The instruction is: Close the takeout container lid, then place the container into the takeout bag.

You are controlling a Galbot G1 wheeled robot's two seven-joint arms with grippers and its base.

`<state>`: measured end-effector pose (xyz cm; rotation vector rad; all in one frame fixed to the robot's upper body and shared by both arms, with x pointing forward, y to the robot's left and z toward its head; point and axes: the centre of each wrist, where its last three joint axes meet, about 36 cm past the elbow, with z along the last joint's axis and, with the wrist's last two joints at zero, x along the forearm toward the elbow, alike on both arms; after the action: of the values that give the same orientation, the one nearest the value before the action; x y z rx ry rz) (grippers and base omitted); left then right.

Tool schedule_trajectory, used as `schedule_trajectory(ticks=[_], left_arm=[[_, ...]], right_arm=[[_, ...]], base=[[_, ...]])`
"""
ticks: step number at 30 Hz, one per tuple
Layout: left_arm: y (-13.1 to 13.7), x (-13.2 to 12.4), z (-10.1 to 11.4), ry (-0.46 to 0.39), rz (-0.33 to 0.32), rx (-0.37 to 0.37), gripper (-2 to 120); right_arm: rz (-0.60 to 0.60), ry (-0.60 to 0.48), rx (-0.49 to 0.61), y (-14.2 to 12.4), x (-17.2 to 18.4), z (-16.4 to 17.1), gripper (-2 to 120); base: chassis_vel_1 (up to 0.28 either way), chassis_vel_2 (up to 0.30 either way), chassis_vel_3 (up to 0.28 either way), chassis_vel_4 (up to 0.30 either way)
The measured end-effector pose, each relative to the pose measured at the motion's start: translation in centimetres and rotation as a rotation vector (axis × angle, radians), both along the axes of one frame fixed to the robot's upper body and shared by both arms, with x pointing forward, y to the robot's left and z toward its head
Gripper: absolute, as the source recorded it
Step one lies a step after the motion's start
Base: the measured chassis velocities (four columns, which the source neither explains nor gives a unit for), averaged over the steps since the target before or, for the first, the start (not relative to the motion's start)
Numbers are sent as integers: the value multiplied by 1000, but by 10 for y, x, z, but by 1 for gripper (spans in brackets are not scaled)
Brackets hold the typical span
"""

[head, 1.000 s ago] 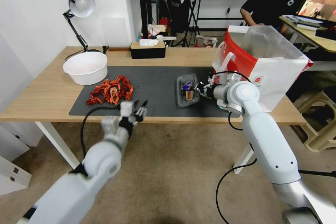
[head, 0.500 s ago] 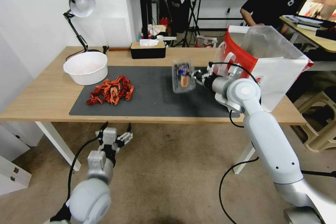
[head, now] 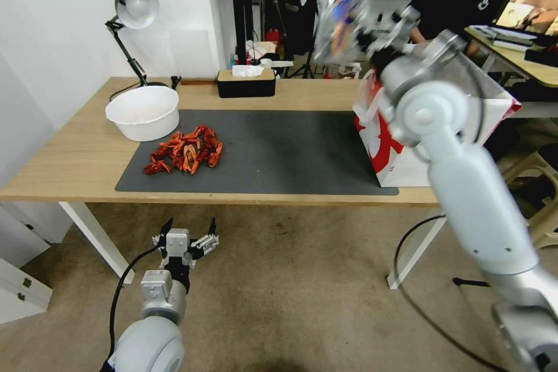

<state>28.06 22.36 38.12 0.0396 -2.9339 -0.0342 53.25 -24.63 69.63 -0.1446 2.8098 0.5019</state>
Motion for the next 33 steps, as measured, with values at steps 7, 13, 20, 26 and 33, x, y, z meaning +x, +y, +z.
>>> schedule_trajectory(ticks=[7,13,20,26,33], left_arm=[[-4,-3,-2,-4,-5,1,100],[-10,-5,-3,-5,-15,-4,100],[-14,-10,-3,-1,-20,-9,100],[-17,-13,-3,1,-27,-6,100],[-17,-15,-2,4,-44,-14,100]], right_arm=[[-263,2,-140,-82,-35,-2,0],[-271,64,-92,-109,-51,-20,0],[-239,131,16,-116,-54,-43,18],[-239,178,57,-117,-59,-52,37],[-230,133,-32,-116,-66,-67,67]], base=[[0,0,0,0],[0,0,0,0],[0,0,0,0],[0,0,0,0],[0,0,0,0]])
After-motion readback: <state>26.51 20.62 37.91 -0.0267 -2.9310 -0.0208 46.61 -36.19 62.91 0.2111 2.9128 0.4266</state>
